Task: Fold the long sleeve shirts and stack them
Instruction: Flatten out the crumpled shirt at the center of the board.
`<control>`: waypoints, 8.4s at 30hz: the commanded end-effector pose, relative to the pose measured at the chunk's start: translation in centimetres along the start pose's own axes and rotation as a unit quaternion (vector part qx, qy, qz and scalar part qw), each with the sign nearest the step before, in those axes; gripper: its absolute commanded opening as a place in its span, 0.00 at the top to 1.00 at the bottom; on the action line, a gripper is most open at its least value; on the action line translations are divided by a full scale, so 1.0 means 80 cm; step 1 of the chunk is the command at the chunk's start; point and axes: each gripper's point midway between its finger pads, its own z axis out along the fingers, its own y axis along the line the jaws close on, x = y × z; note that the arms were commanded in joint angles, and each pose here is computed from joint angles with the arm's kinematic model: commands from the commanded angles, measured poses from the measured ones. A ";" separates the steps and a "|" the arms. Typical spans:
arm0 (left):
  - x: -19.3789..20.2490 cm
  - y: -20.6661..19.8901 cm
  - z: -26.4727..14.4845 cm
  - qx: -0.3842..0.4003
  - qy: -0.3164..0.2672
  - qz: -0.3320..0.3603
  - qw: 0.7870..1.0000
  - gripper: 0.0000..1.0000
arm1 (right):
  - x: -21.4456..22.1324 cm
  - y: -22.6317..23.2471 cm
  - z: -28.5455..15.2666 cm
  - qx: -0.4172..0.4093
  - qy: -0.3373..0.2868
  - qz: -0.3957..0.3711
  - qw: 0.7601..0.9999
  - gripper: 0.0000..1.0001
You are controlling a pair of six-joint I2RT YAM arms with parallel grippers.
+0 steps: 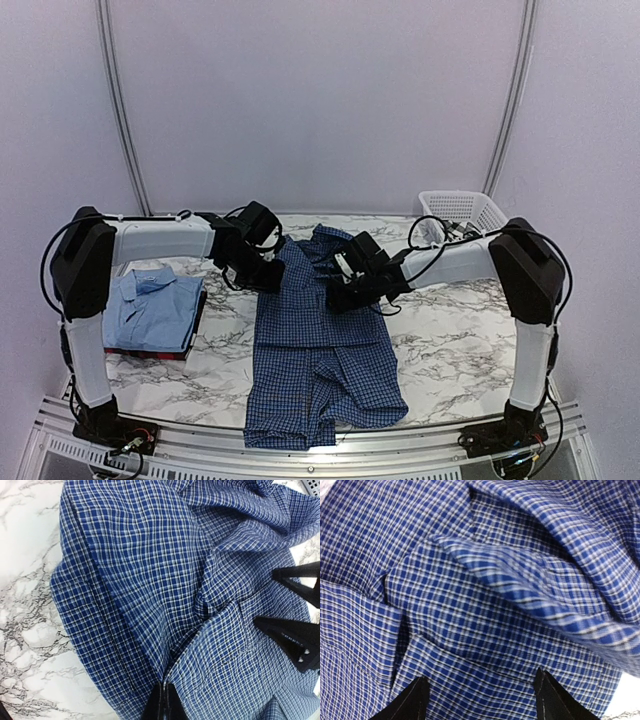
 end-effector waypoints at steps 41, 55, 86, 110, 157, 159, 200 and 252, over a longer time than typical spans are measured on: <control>0.014 0.026 0.004 -0.081 -0.017 0.016 0.996 0.65 | 0.001 0.045 -0.038 -0.005 -0.015 -0.008 1.000 0.98; 0.022 0.040 0.039 -0.096 0.013 0.009 0.995 0.66 | 0.003 0.043 -0.040 -0.002 -0.015 -0.004 1.000 0.98; -0.022 0.018 -0.037 -0.070 -0.066 0.002 0.995 1.00 | -0.019 0.036 -0.061 0.018 -0.039 -0.007 0.999 1.00; -0.325 0.290 -0.415 -0.267 -0.455 -0.167 0.833 1.00 | -0.300 -0.352 -0.361 0.411 -0.286 0.126 0.856 1.00; -0.266 0.344 -0.152 -0.142 -0.255 -0.193 0.937 0.72 | -0.280 -0.235 -0.161 0.193 -0.171 0.052 0.965 0.88; -0.260 0.327 -0.140 -0.136 -0.240 -0.180 0.944 0.60 | -0.271 -0.222 -0.149 0.186 -0.157 0.046 0.969 0.80; 0.201 -0.051 -0.095 -0.058 -0.012 0.012 0.998 0.41 | 0.166 0.070 -0.191 0.273 0.014 -0.126 0.954 0.19; 0.242 -0.087 -0.024 -0.096 0.065 0.074 0.991 0.61 | 0.227 -0.029 -0.271 0.115 -0.014 0.183 0.976 0.35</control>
